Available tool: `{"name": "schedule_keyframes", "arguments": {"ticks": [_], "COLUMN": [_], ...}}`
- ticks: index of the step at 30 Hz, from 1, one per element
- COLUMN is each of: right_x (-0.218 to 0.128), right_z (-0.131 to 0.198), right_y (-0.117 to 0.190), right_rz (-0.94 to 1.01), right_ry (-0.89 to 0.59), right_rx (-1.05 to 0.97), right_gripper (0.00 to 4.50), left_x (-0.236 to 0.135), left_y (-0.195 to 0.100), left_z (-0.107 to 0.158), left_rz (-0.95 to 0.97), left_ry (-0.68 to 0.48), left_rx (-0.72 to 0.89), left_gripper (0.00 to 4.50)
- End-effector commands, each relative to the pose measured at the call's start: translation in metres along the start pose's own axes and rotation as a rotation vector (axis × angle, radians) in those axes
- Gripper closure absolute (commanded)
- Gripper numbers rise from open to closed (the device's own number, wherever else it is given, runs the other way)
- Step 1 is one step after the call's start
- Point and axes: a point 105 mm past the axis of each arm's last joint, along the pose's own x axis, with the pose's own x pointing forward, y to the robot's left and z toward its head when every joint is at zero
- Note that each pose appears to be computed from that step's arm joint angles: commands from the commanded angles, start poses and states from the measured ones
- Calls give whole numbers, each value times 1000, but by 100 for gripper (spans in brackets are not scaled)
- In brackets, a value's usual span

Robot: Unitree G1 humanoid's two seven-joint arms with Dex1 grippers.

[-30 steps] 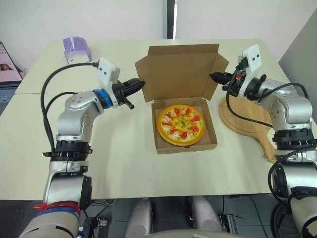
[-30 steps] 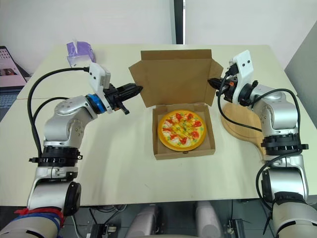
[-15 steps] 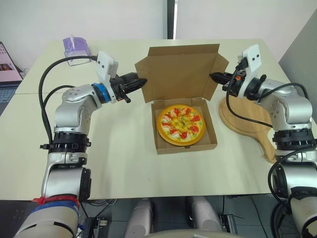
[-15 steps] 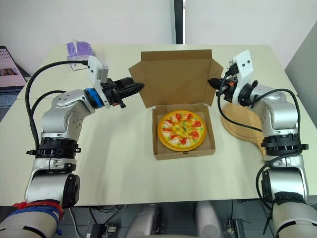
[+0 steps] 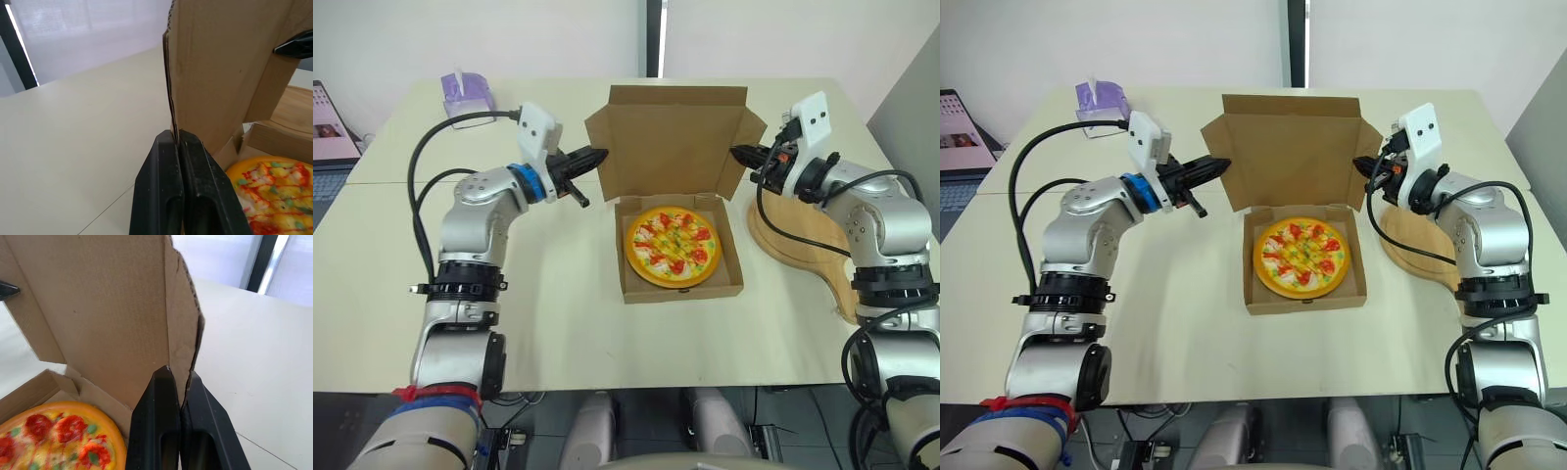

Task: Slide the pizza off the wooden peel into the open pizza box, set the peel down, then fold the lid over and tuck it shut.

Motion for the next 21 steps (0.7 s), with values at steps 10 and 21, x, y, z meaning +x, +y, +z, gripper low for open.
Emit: {"name": "schedule_keyframes", "arguments": {"ticks": [10, 21], "right_x": [-22, -29], "right_z": [40, 15], "right_y": [-13, 16], "right_rz": [-228, -237], "right_ry": [-146, -117], "right_rx": [-44, 87], "right_gripper": [450, 450], "left_x": [41, 34], "left_y": [-15, -42], "left_z": [28, 18], "left_rz": [-29, 15], "left_ry": [-76, -70], "left_rx": [-36, -257], "left_gripper": [447, 447]}}
